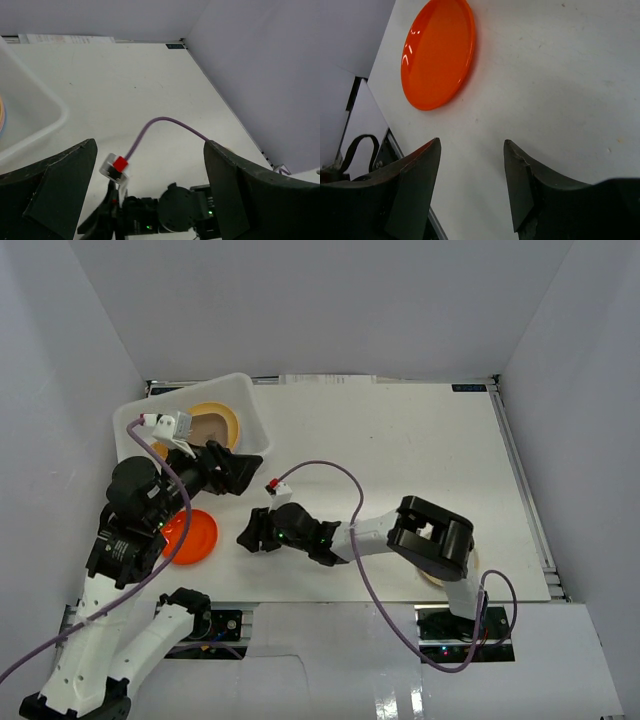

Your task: Place the plates into the plastic bin on the countertop

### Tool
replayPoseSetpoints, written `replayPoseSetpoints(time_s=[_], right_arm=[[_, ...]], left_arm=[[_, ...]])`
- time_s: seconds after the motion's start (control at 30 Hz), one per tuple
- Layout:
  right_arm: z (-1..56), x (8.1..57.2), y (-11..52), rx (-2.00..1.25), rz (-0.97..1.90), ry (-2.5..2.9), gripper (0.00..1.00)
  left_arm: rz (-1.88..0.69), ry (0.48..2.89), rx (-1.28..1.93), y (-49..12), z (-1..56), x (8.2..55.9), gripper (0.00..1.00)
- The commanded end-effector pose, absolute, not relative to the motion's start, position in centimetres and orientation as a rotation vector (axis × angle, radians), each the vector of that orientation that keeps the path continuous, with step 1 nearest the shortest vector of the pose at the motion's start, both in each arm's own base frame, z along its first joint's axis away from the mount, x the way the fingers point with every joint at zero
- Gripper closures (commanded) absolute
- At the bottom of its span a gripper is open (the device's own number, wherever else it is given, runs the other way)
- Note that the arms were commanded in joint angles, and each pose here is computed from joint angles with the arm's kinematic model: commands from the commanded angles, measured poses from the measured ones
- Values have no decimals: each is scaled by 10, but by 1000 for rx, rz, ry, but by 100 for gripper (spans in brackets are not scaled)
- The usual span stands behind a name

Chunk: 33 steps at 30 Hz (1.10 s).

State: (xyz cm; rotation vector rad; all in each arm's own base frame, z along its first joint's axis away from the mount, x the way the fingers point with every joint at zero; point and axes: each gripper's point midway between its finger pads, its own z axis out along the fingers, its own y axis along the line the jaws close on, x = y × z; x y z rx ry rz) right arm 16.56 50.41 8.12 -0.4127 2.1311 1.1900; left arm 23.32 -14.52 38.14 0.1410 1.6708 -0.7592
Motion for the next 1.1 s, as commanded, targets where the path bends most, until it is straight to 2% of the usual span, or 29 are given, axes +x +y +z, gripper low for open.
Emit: replayPoseSetpoints(time_s=[0.0,0.03,0.1,0.3,0.53,0.63,0.67,0.73,0.87,0.9,1.07], right_arm=[[106,174,550,-245,1369,2087,41],[87,174,557,-217,1358,2132,41],[90,178,574,-179,1388,2125,42],[49,182,608,-161,1337,2246,46],[33,198,615,-130,1417,2292,51],[28,199,611,-94,1454,2308,72],[29,200,610,-86,1453,2298,86],[33,200,604,-80,1440,2280,92],[70,195,589,-107,1512,2159,92],[103,192,583,-146,1541,2085,92],[183,190,550,-275,1489,1877,92]], left_arm=[[-805,1730,160,-148,366,216,2],[-819,1719,165,-147,369,209,2],[-868,1727,198,-152,367,197,2],[-906,1739,237,-153,363,176,2],[-930,1727,285,-151,378,153,2],[-914,1711,273,-145,386,148,2],[-905,1708,265,-144,387,148,2],[-899,1689,259,-141,394,145,2],[-904,1658,265,-141,409,144,2],[-905,1643,268,-141,414,143,2],[-904,1530,276,-138,445,138,2]])
